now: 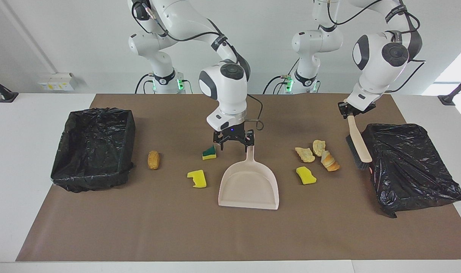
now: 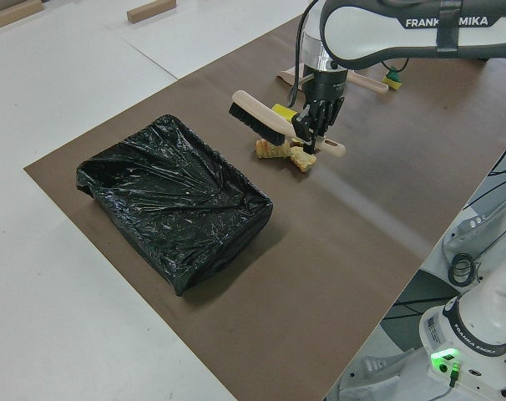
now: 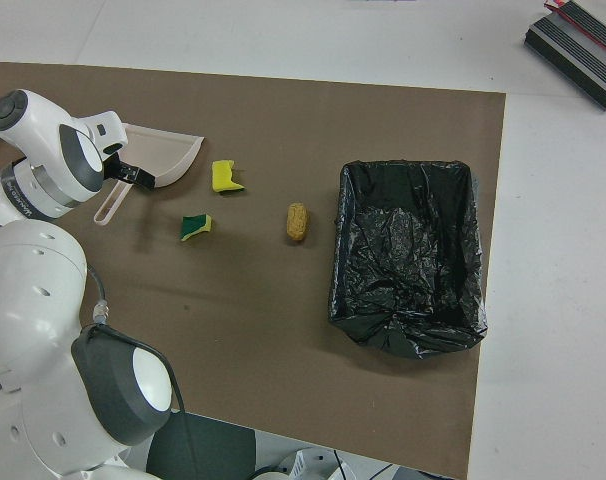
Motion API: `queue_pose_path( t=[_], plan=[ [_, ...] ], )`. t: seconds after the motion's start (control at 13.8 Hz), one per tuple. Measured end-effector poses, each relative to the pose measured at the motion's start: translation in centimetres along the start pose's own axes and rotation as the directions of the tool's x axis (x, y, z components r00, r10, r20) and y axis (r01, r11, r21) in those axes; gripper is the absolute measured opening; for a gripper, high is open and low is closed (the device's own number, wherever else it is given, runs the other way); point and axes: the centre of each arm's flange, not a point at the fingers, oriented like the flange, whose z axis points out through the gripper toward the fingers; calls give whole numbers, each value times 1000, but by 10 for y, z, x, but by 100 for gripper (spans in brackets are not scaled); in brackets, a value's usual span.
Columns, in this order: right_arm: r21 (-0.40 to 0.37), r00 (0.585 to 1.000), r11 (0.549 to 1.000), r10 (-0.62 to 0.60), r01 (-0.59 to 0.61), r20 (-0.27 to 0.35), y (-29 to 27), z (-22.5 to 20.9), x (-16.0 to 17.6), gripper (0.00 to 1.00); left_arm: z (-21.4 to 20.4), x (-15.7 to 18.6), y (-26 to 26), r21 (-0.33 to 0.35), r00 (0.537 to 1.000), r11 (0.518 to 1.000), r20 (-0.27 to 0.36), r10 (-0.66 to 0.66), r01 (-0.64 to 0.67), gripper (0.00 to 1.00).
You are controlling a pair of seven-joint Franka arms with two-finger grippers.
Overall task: Sweep and dump trash in bin
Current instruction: 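Grasp the dustpan with the right gripper and drag it toward the bread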
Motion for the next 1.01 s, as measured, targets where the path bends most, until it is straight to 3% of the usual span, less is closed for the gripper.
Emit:
queue_pose_path(
  t=[0.22,0.58,0.8,0.87,1.01],
  plan=[
    [22,1000,1000,-5,5,-10,-31,16,-24,100,2,0,1,2,1000,1000,6,6,-6,26],
    [18,1000,1000,-9,9,-7,-34,16,-26,96,4,0,1,4,1000,1000,14,7,-7,26],
    [3,1000,1000,-11,11,6,-31,23,-30,81,5,-1,1,5,1000,1000,16,7,-7,26],
    [-2,1000,1000,-13,13,10,-30,25,-32,81,5,-1,1,5,1000,1000,17,7,-7,26],
    [-15,1000,1000,-16,16,20,-29,27,-36,61,5,-1,1,5,1000,1000,17,7,-7,26]
  ],
)
